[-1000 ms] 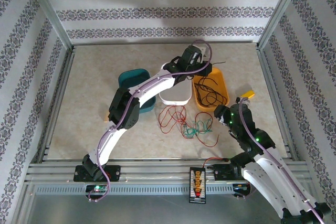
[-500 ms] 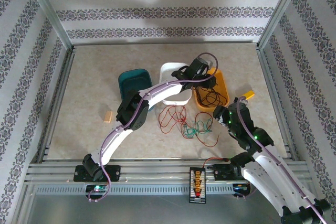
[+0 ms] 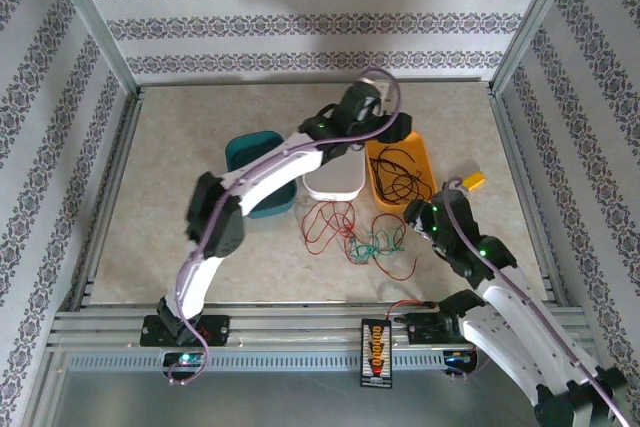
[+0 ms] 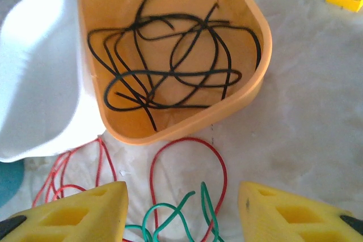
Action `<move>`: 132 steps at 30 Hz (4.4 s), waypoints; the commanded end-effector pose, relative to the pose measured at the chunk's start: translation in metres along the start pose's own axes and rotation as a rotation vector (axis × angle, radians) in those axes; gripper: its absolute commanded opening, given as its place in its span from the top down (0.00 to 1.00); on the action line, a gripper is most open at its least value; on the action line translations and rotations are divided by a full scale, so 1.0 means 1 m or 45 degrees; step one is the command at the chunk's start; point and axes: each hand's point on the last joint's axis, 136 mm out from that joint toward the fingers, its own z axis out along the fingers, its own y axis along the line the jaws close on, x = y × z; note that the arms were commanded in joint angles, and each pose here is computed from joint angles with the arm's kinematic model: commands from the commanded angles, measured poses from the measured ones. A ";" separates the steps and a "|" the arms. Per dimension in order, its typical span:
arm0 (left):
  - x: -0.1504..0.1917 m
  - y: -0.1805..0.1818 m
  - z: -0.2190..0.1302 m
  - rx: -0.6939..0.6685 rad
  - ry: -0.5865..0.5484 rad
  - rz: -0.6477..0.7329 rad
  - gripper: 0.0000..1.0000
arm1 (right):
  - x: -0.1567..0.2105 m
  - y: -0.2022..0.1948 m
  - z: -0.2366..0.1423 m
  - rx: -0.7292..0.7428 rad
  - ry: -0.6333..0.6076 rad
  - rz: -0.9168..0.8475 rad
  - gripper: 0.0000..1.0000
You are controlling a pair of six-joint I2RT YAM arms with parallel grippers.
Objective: Untangle the cables
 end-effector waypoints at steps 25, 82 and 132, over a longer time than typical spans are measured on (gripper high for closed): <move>0.135 0.127 -0.135 -0.391 0.115 -0.028 0.40 | 0.082 0.015 0.045 0.001 0.515 -0.209 0.50; 0.202 0.028 -0.055 0.394 0.519 0.180 0.98 | 0.017 0.056 0.011 -0.395 0.084 -0.026 1.00; 0.188 0.033 -0.121 0.417 0.440 0.207 1.00 | 0.077 0.118 0.018 -0.694 0.485 -0.364 0.45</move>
